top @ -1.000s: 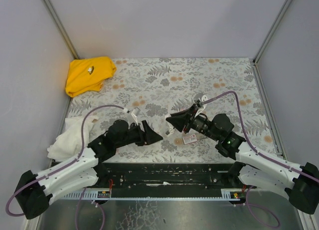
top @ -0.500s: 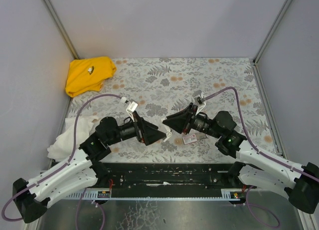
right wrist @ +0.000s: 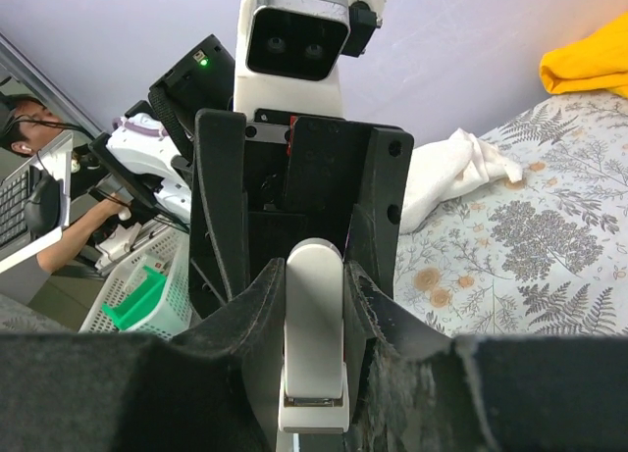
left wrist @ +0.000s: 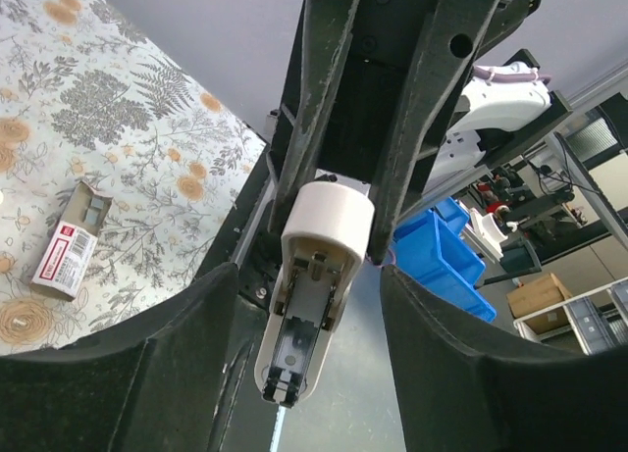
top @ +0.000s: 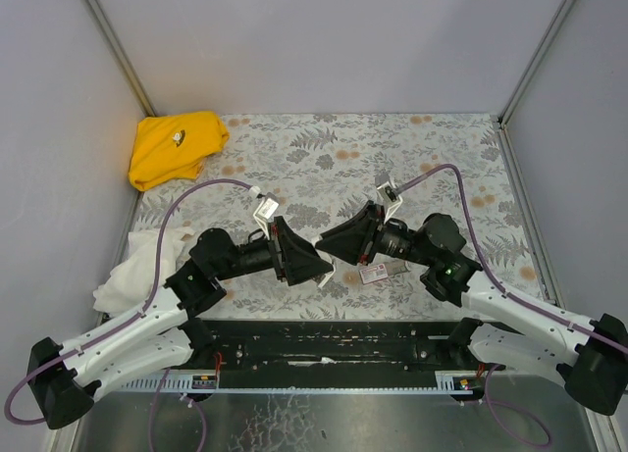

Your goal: Load the staples into the stapler

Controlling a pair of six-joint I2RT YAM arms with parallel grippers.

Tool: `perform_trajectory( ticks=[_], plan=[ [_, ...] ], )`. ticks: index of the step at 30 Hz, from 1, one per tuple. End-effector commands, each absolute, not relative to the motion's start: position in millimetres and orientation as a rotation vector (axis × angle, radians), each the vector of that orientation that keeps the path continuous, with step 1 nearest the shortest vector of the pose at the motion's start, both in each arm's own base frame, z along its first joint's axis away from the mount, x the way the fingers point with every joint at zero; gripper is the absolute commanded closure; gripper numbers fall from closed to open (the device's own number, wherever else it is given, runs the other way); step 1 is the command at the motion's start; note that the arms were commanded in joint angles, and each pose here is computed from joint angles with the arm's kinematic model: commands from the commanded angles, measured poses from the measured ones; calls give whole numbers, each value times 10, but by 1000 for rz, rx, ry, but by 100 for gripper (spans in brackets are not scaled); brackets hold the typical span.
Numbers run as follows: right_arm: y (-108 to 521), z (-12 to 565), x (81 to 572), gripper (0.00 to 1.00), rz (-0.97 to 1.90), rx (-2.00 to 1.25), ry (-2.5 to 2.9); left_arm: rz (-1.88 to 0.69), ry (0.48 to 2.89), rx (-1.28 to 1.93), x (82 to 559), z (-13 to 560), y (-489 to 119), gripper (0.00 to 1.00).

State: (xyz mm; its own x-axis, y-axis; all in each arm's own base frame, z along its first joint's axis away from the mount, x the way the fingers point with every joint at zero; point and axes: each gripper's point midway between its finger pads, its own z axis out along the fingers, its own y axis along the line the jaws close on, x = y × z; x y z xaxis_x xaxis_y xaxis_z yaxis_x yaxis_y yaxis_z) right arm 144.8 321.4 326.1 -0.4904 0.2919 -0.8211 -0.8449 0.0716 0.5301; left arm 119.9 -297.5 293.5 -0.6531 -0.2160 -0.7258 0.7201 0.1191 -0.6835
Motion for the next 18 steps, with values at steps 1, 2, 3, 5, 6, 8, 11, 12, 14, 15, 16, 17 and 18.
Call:
perform_trajectory(
  ticks=[1,2,3,5,6,8,11,12,14,15,16,17,18],
  plan=[
    [3191,3642,1389,100,1625,-602,1302,-1674,1577,532,1119,3137,-2979,47],
    [3191,3635,1396,100,1623,-598,1304,-1672,1582,534,1119,3128,-2979,51],
    [3191,3627,1407,100,1621,-592,1307,-1669,1585,535,1117,3124,-2979,56],
    [3185,3629,1420,100,1612,-586,1306,-1655,1597,529,1131,3102,-2970,66],
    [3182,3618,1431,100,1604,-582,1312,-1645,1605,524,1141,3088,-2967,70],
    [3169,3599,1446,100,1590,-573,1323,-1621,1626,514,1175,3050,-2966,80],
    [3119,3548,1500,100,1543,-540,1347,-1573,1677,495,1242,2962,-2967,96],
    [3083,3545,1516,93,1521,-525,1352,-1540,1704,478,1294,2910,-2965,100],
    [3016,3487,1604,59,1455,-477,1385,-1438,1779,400,1460,2763,-2927,100],
    [2973,3444,1660,41,1416,-444,1411,-1364,1822,345,1573,2652,-2883,100],
    [2912,3400,1757,28,1361,-388,1443,-1284,1865,288,1689,2523,-2829,100],
    [2859,3357,1806,20,1318,-358,1473,-1194,1913,222,1809,2373,-2760,100],
    [2812,3317,1844,15,1274,-345,1496,-1116,1959,185,1893,2233,-2702,100]
  ],
)
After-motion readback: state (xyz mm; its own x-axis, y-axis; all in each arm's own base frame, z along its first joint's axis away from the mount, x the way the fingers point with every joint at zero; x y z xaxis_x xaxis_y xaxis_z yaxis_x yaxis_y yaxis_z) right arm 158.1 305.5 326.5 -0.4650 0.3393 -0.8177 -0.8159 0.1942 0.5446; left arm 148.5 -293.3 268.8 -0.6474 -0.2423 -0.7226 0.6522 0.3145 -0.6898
